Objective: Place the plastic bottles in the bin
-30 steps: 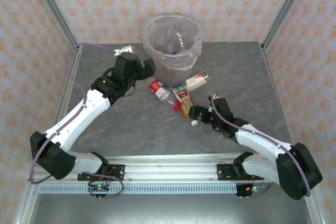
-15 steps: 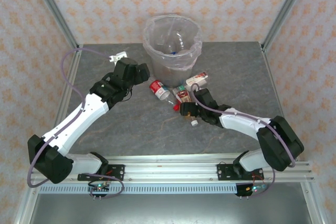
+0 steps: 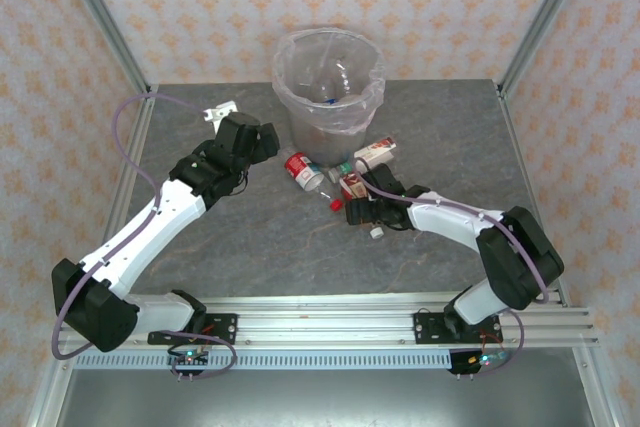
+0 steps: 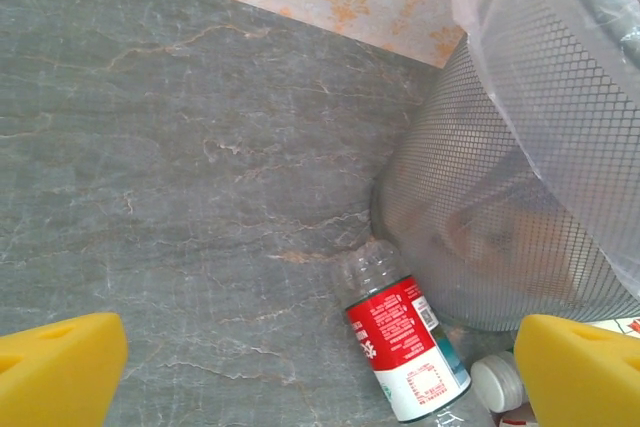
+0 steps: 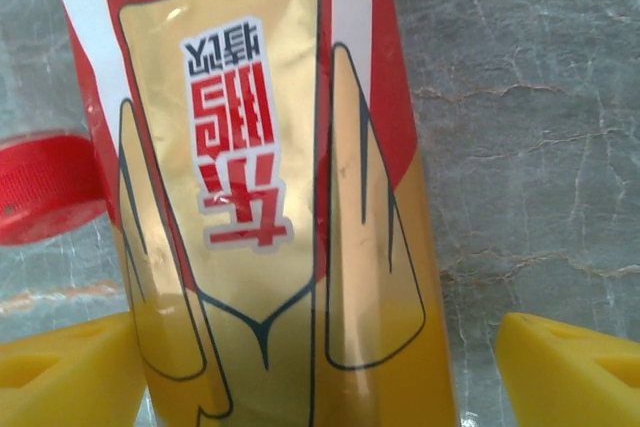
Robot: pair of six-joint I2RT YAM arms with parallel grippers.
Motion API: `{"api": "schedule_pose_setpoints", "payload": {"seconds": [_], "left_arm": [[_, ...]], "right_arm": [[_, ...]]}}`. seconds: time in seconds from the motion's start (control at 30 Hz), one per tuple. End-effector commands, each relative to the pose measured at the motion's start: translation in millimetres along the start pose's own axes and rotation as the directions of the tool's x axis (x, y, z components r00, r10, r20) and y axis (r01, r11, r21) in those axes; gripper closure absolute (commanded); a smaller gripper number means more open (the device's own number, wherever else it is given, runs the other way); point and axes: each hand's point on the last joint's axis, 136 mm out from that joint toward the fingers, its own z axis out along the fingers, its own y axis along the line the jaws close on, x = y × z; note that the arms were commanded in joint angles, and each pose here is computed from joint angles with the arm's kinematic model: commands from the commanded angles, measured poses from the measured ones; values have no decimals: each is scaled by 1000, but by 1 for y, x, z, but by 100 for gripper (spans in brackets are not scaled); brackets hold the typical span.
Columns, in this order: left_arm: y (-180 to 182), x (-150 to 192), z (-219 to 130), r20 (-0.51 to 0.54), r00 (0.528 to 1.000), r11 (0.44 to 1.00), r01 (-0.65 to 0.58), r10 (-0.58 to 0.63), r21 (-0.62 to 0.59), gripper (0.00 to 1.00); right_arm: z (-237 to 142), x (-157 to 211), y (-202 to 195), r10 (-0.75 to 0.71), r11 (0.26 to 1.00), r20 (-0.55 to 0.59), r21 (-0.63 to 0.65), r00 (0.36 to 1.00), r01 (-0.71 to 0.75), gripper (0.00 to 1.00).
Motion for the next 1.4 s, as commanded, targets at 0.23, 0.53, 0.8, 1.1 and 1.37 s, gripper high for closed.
{"api": "schedule_pose_setpoints", "payload": {"seconds": [0.23, 0.53, 0.8, 1.1, 1.37], "left_arm": [[27, -7, -10, 37, 999, 996, -16, 19, -92, 0], [30, -8, -12, 44, 999, 996, -9, 13, -92, 0], [27, -5, -7, 29, 1000, 996, -10, 12, -87, 0], [18, -2, 0, 5, 1000, 998, -7, 7, -67, 0], [15, 0, 4, -7, 1000, 998, -3, 2, -64, 0]], "right_arm": [[13, -10, 1, -170, 982, -137, 60, 976, 179, 9], [24, -16, -5, -204, 968, -172, 113, 964, 225, 10], [19, -18, 0, -189, 975, -146, 88, 971, 203, 19], [0, -12, 0, -181, 980, -123, 63, 976, 190, 38], [-23, -13, 0, -187, 981, -45, 36, 981, 189, 43]]}}
